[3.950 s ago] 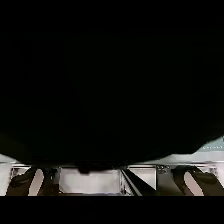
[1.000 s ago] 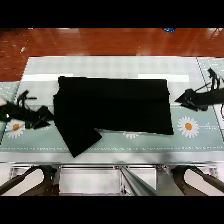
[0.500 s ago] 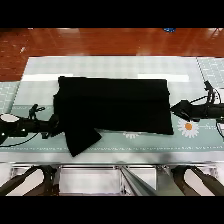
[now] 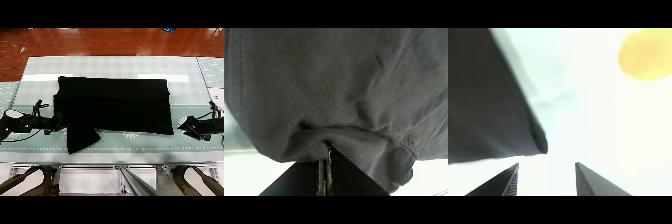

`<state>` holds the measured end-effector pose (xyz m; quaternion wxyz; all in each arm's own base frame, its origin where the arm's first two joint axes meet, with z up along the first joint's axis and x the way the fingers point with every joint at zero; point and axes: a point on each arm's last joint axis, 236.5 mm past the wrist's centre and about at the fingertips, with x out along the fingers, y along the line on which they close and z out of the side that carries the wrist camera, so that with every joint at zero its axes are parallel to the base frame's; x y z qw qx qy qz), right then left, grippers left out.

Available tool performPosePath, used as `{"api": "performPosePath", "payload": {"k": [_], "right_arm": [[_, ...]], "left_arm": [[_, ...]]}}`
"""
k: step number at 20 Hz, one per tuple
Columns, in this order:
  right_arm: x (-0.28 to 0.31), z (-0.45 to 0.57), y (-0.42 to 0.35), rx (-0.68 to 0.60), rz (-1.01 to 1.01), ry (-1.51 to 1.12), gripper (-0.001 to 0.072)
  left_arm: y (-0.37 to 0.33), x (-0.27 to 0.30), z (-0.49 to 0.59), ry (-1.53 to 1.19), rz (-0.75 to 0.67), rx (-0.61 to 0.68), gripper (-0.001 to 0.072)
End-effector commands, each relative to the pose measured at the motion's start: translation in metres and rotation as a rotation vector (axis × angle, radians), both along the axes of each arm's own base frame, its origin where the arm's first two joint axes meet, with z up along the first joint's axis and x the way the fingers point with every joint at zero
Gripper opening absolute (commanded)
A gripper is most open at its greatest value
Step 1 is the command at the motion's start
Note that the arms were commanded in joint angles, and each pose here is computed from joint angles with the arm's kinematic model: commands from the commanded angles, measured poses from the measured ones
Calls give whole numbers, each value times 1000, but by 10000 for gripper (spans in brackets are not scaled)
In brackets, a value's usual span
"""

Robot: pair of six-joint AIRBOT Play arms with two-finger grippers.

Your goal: Fold the shirts.

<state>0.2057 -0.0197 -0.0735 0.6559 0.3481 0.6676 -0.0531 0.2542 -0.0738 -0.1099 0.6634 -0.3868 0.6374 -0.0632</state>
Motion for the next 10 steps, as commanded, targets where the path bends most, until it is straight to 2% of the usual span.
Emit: {"api": "performPosePath", "payload": {"k": [1,4,8,10], "right_arm": [[-9,-15,15,55,0,43,406],[5,-28,39,73,68,35,406],[53,-38,59,106,-8,-61,389],[66,-37,65,115,28,-78,110]], "left_arm": [[-3,3,4,-9,-5,-18,19],[-3,3,4,-12,-7,-15,19],[-3,3,4,-13,-7,-15,19],[-2,6,6,-22,-10,-13,19]]}}
